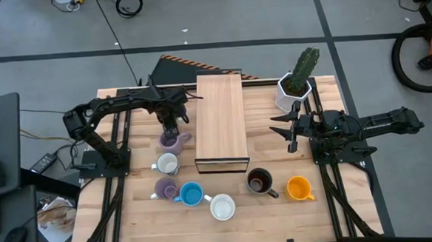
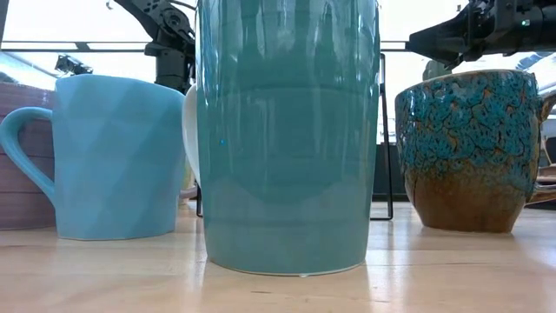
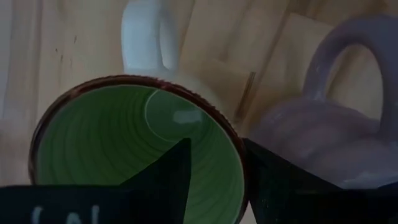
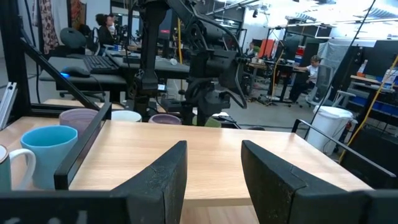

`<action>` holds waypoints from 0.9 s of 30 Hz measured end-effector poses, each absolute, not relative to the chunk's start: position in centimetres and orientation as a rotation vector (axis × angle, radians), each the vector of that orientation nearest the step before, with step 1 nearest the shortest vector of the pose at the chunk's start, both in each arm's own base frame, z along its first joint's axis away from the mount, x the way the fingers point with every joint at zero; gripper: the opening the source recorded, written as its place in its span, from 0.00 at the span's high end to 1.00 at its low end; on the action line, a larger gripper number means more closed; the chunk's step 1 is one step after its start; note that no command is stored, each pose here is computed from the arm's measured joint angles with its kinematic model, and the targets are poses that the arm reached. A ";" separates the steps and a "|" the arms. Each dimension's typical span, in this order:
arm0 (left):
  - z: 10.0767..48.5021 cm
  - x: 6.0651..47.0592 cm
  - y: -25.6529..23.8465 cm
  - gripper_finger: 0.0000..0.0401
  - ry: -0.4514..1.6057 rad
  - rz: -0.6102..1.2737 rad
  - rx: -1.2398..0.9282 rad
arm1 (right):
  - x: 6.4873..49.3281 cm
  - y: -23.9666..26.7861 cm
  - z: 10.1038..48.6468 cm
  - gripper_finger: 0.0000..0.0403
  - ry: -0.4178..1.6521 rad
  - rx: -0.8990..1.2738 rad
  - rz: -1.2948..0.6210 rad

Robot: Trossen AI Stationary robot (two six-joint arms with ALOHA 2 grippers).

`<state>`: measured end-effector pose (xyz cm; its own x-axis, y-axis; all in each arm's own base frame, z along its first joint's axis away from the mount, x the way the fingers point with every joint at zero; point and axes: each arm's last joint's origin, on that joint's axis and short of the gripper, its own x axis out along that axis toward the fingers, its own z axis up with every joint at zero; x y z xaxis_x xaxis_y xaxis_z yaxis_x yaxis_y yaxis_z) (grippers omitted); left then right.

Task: Place coffee mugs
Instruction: Put the green mug on the shelf

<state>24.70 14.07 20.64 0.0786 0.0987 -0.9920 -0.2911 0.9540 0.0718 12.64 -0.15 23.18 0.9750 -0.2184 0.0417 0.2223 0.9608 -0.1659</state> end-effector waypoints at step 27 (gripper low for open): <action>24.5 24.9 14.5 0.94 1.553 0.248 0.038 | 12.6 -0.2 23.3 0.61 -0.037 -0.169 -0.225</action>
